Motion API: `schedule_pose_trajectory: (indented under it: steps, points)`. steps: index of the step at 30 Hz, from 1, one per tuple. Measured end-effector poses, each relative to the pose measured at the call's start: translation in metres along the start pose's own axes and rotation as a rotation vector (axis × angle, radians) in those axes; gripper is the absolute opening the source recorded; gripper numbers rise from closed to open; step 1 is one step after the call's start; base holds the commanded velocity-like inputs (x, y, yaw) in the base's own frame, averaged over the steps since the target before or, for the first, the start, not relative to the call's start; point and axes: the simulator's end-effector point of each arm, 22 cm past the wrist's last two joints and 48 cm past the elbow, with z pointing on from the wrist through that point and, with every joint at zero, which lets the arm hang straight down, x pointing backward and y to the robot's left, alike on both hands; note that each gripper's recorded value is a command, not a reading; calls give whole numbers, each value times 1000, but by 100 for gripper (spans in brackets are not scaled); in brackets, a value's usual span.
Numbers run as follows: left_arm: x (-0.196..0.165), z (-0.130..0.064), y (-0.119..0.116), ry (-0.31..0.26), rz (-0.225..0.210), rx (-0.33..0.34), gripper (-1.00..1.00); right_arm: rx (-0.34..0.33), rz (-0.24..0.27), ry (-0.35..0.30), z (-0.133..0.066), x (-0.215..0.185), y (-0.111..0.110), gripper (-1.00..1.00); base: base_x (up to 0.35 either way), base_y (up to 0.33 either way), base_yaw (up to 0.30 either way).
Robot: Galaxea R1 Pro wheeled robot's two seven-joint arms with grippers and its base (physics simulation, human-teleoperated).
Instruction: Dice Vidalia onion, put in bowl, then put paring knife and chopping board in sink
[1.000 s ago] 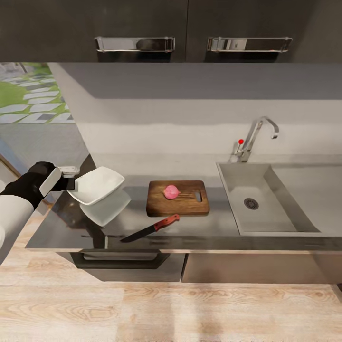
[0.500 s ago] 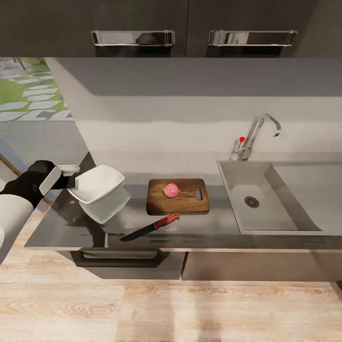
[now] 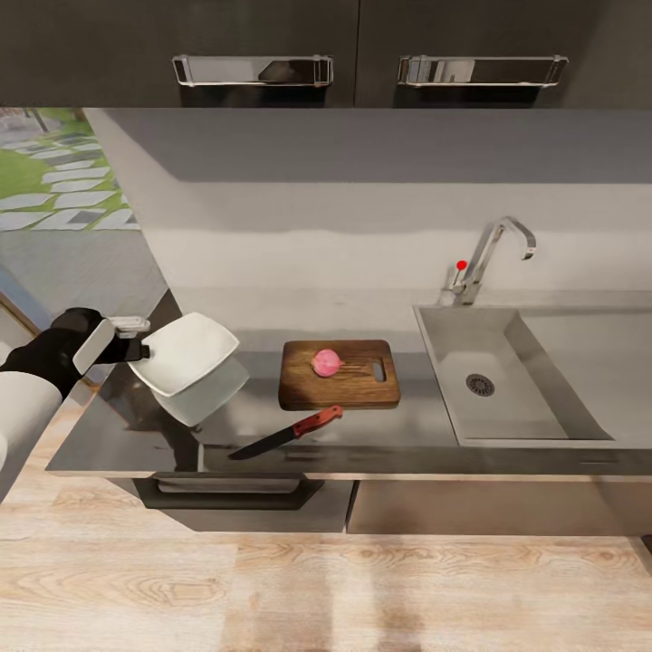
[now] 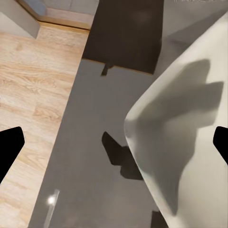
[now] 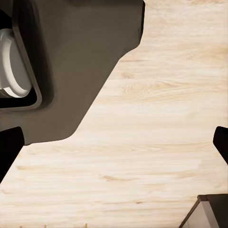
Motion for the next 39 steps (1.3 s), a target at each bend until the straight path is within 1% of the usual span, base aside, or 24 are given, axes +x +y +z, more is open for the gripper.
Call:
schedule_pose_trajectory:
  steps: [9, 11, 13, 15, 16, 17, 18, 19, 20, 21, 23, 26, 31, 33, 36, 37, 38, 39]
  points:
    - [-2, -1, 5, -4, -5, -3, 100, 0, 0, -1, 0, 0, 0, 100, 0, 0, 0]
    - [-6, -3, 7, -13, -7, -5, 100, 0, 0, -1, 0, 0, 0, 100, 0, 0, 0]
    - [-16, -9, 12, -38, -6, -6, 100, 0, 0, -1, 0, 0, 0, 100, 0, 0, 0]
    - [-32, -20, 18, -82, -4, -8, 100, 0, 0, -1, 0, 0, 0, 100, 0, 0, 0]
    - [-44, -29, 22, -115, 0, -10, 100, 0, 0, -1, 0, 0, 0, 100, 0, 0, 0]
    - [-50, -33, 24, -129, 3, -11, 100, 0, 0, -1, 0, 0, 0, 100, 0, 0, 0]
    - [-59, -43, 28, -149, 10, -13, 100, 0, 0, -1, 0, 0, 0, 100, 0, 0, 0]
    - [-76, -68, 37, -179, 36, -19, 100, 0, 0, -1, 0, 0, 0, 100, 0, 0, 0]
    - [-86, -79, 38, -206, 44, -16, 100, 0, 0, -1, 0, 0, 0, 100, 0, 0, 0]
    - [-90, -83, 37, -218, 48, -15, 100, 0, 0, -1, 0, 0, 0, 100, 0, 0, 0]
    - [-103, -100, 38, -261, 60, -14, 100, 0, 0, -1, 0, 0, 0, 100, 0, 0, 0]
    - [-112, -112, 39, -294, 70, -13, 100, -1, 0, -2, 0, -1, 0, 100, -87, 0, 0]
    - [-116, -117, 46, -306, 73, -23, 100, -1, 1, -6, 0, -3, 0, 100, -253, 0, 0]
    - [-117, -119, 50, -312, 73, -27, 100, -3, 1, -24, 0, -10, 1, 100, -319, 0, 0]
    - [-118, -122, 51, -316, 73, -24, 100, -5, 3, -93, -1, -31, 2, 100, -331, 0, 0]
    - [-119, -123, 50, -318, 73, -22, 100, -5, 4, -125, -2, -39, 2, 100, -334, 0, 0]
    - [-119, -123, 50, -318, 73, -21, 100, -5, 4, -137, -2, -42, 2, 100, -335, 0, 0]
    - [-119, -123, 49, -319, 74, -20, 100, -5, 5, -170, -3, -49, 2, 100, -335, 0, 0]
